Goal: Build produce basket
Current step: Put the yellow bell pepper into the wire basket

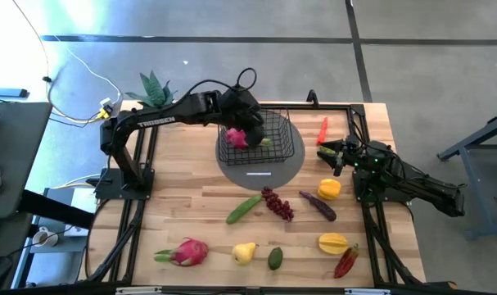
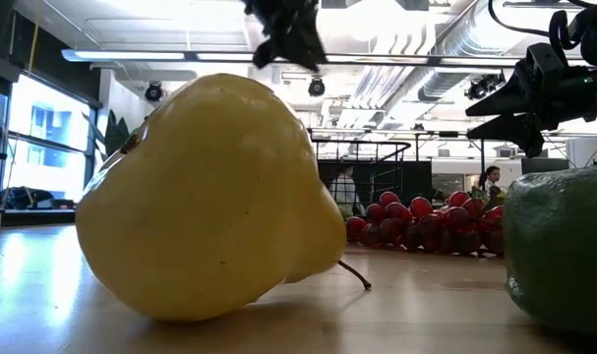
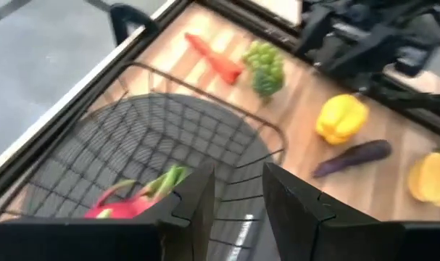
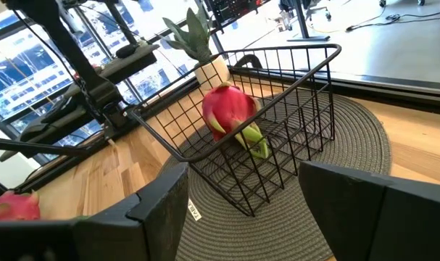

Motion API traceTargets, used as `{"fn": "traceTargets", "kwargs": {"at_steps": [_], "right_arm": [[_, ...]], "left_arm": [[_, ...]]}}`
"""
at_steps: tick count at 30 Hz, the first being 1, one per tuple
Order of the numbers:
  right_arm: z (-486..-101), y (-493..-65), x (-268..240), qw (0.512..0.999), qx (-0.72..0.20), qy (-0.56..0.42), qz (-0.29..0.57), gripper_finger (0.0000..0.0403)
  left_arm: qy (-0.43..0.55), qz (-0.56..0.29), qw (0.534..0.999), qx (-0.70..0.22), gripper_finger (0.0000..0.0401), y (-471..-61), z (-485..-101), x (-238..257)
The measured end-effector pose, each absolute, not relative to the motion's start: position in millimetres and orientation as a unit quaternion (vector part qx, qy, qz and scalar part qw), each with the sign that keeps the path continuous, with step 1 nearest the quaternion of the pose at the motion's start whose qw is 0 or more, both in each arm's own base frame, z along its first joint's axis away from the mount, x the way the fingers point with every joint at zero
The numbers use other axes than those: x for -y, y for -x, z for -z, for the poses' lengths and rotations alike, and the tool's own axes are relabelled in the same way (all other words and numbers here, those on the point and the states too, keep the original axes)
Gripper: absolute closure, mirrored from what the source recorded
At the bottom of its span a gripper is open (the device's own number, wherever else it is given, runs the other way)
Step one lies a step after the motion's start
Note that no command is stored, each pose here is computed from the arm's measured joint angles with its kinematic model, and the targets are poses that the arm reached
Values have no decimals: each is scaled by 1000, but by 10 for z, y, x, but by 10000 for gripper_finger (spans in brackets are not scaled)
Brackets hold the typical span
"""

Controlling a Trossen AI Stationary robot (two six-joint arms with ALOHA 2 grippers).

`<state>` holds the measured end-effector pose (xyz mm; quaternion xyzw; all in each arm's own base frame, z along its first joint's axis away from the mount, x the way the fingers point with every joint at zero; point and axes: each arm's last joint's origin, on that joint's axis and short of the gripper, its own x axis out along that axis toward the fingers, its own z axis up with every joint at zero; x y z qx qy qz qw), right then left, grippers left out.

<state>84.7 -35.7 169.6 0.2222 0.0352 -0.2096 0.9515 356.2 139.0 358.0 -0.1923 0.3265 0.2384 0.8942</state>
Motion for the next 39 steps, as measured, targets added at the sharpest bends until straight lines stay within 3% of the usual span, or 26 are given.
{"fn": "traceTargets", "kwargs": {"at_steps": [9,26,39], "right_arm": [[-1696,-847,357,952,-35,-222,210,160],[-1696,-847,357,952,-35,-222,210,160],[-1694,-849,356,953,-38,-218,207,159]], "left_arm": [[220,-213,901,-308,295,-3563,-3815,-1044],[190,-219,864,-413,295,-3362,-3789,-479],[166,-216,852,-447,295,-2868,-4044,-284]]}}
